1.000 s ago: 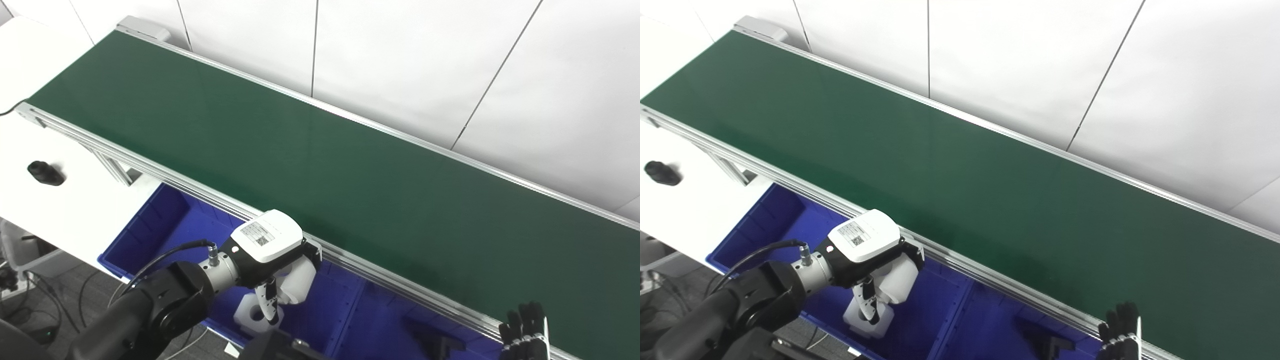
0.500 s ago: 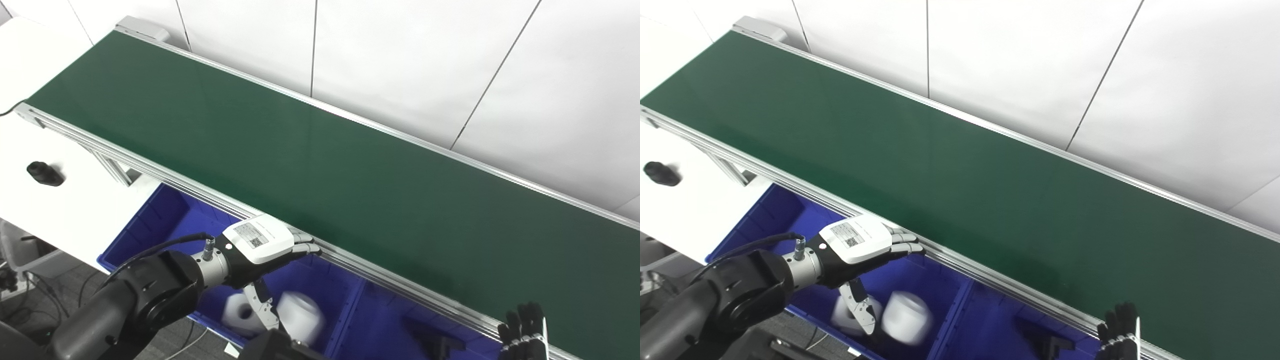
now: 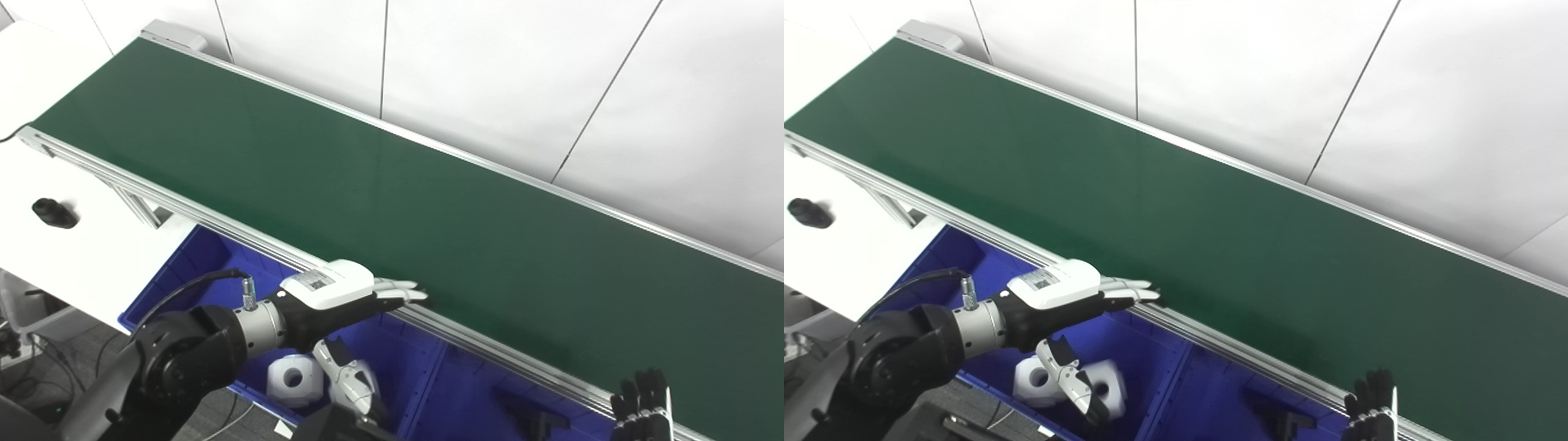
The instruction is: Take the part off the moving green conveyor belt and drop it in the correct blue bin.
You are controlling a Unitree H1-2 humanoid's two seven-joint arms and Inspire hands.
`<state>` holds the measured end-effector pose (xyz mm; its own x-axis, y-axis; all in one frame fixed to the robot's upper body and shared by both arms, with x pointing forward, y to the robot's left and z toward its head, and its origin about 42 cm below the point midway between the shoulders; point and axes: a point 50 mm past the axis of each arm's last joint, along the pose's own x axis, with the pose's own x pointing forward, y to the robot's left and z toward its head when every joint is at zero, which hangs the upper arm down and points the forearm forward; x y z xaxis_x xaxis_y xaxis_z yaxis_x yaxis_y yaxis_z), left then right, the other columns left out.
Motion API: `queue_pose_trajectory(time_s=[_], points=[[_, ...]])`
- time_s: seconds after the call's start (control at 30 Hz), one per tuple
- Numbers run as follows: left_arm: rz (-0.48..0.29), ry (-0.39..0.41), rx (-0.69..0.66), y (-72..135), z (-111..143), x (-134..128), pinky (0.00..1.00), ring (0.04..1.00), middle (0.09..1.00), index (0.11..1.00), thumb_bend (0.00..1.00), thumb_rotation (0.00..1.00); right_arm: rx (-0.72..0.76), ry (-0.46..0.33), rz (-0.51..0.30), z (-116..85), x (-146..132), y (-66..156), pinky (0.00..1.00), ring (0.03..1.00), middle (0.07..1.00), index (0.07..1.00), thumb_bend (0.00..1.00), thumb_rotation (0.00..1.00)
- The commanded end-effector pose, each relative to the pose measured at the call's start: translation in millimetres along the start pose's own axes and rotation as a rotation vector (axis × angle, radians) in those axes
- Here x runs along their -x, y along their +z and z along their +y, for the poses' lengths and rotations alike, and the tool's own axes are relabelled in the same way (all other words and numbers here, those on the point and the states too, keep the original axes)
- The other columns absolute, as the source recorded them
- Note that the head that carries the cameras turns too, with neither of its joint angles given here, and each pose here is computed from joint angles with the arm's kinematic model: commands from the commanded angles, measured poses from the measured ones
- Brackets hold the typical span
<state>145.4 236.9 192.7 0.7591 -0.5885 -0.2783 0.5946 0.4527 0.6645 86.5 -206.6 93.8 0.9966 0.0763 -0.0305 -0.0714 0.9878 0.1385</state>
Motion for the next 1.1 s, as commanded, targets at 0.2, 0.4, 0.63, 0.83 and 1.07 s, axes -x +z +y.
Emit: queue_pose_trajectory(time_s=[0.2,0.4,0.63,0.83,1.07], points=[[-0.185,0.416,0.707,-1.6,-0.3,0.3,1.00,1.000,1.000,1.000,0.97,0.88,0.042,0.008,-0.062,34.0,-0.2,11.6,0.98,0.992,1.000,1.000,0.94,1.00],[-0.194,0.470,0.716,-21.5,3.6,-2.0,1.00,1.000,1.000,1.000,0.99,0.89,0.053,0.013,-0.077,66.0,-5.8,10.3,0.98,1.000,1.000,1.000,0.96,1.00],[-0.259,0.436,0.617,-20.2,-1.5,-5.4,1.00,1.000,1.000,1.000,1.00,0.87,0.048,-0.030,-0.094,89.9,-10.0,17.8,1.00,1.000,1.000,1.000,0.97,1.00],[-0.284,0.431,0.668,-9.4,-15.9,-10.4,1.00,1.000,1.000,1.000,0.98,0.87,0.056,-0.064,-0.111,87.8,-3.4,22.9,1.00,1.000,1.000,1.000,0.95,1.00],[-0.320,0.462,0.731,16.2,-39.3,-3.6,1.00,1.000,1.000,1.000,0.93,0.87,0.060,-0.069,-0.117,73.3,5.6,24.9,1.00,1.000,1.000,1.000,0.96,1.00]])
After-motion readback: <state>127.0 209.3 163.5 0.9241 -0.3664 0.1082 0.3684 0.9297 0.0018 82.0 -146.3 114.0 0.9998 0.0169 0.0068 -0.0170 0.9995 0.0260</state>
